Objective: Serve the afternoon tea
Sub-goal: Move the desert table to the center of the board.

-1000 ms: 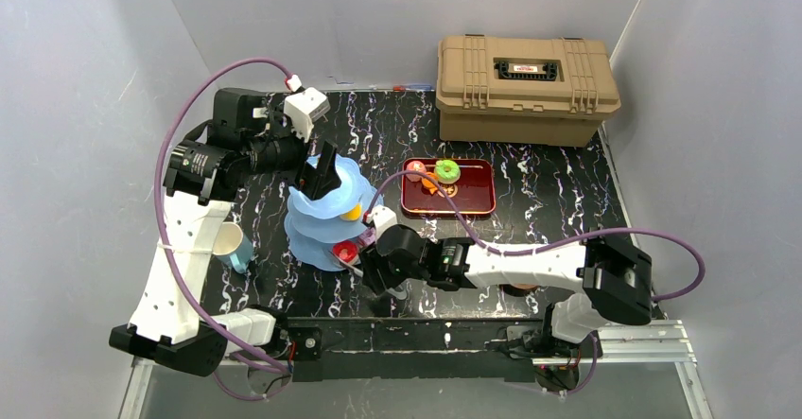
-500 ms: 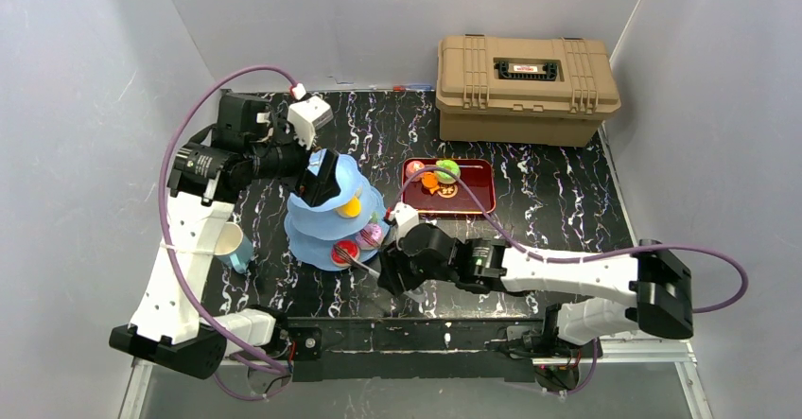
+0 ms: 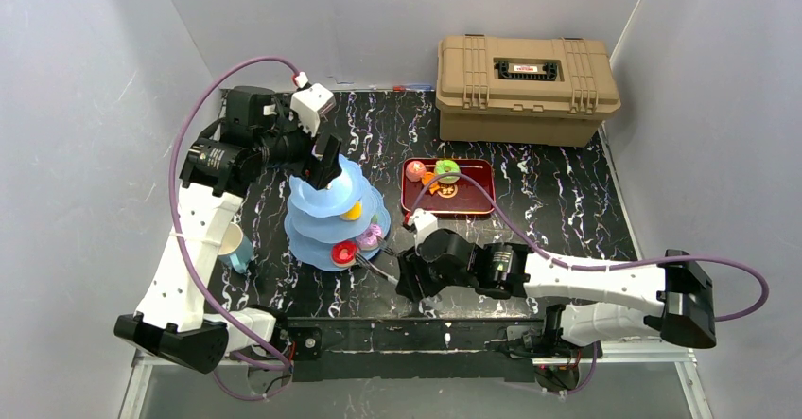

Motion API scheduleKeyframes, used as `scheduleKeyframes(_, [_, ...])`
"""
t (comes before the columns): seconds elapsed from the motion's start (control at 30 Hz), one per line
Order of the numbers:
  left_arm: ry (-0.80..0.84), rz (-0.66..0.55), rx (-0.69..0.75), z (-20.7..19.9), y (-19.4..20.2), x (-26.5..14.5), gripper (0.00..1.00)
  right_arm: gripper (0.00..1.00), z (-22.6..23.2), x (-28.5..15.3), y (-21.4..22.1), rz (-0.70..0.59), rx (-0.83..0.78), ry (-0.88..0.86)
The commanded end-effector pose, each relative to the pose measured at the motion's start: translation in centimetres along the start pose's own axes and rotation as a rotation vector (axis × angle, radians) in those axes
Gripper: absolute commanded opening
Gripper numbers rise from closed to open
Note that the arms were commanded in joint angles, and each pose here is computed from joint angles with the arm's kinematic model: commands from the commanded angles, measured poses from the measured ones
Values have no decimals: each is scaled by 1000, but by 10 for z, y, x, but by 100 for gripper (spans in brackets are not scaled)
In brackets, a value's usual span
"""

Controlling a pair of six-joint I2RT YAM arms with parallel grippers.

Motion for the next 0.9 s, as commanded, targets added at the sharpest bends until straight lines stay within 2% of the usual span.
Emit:
scheduleKeyframes(0.0, [-19, -2, 19, 5, 2, 2, 89, 58, 4, -10, -10, -48, 24, -14])
scheduleKeyframes(0.2, [29, 20, -24, -1, 11, 12, 72, 57, -2, -21, -12, -67, 27, 22])
scheduleKeyframes(0.3, [20, 5, -32, 1, 9, 14, 56, 56, -6, -28, -15, -86, 27, 43])
scheduleKeyframes(0.43, [-41, -28, -65, 10, -2, 16, 18, 56, -13, -37, -20, -106, 20, 88])
scheduleKeyframes(0.47, [-50, -35, -76, 11, -4, 16, 2, 56, -16, -40, -22, -112, 18, 102])
scheduleKeyframes(0.67, [-166, -116, -164, 25, -21, 14, 0, 55, -33, -51, -36, -149, 9, 179])
scheduleKeyframes(0.87, [-265, -279, -320, 33, -45, 5, 0, 54, -59, -57, -52, -169, 22, 237])
Point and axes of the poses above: each gripper's point midway between its finger pads, its own x axis out along the fingers, its own z axis along the line the jaws close on, y = z × x, the point moved 4 cm from there along -x, back along the fingers, and after that the axes turned 6 degrees about -x, right-handed, at the moved point
